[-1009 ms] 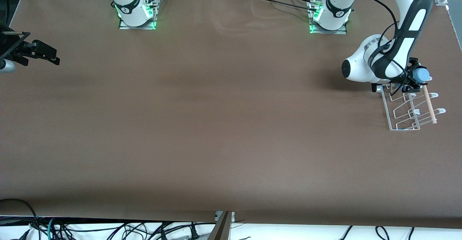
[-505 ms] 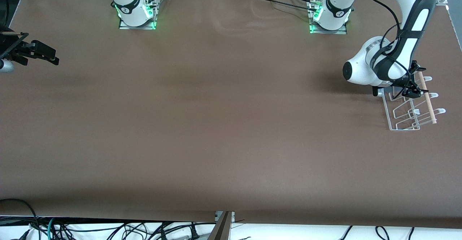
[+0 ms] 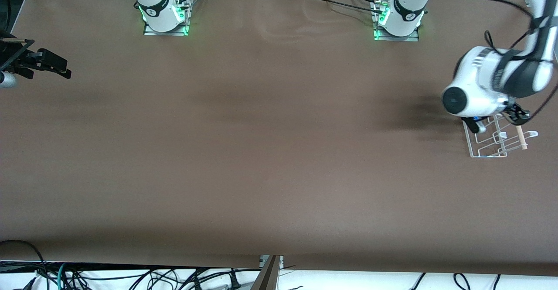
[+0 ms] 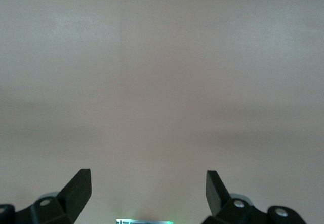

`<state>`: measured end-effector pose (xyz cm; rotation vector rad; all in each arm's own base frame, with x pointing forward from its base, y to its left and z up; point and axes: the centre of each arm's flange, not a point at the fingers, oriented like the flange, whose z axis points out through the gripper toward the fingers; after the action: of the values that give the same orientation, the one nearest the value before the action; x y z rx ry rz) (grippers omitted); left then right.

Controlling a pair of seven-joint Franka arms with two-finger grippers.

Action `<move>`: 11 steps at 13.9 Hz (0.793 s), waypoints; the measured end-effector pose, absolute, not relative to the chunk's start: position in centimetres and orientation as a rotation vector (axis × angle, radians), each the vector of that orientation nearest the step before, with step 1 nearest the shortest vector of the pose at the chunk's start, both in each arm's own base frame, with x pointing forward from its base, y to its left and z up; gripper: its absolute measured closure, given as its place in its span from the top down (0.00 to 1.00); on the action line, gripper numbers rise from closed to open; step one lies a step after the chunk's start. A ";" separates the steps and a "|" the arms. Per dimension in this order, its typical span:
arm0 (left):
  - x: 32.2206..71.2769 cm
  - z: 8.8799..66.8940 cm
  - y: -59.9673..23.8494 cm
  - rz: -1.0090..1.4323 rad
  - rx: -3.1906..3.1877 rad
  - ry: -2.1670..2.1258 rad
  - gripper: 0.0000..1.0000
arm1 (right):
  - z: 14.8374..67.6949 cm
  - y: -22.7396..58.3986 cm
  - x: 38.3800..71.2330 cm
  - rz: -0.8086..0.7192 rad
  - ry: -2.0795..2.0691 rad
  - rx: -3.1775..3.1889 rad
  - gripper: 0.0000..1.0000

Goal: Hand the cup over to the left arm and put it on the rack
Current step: 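Open the left gripper and release the cup on the rack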

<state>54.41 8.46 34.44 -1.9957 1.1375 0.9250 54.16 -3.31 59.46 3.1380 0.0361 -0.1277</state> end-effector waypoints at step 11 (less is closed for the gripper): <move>62.2 56.8 3.9 0.083 -2.716 0.803 1.00 | 59.5 -3.3 54.1 -0.129 0.036 3.139 1.00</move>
<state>62.20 3.86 56.77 -2.7162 0.8033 0.0831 54.15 -3.30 59.47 3.1385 0.0362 -0.1294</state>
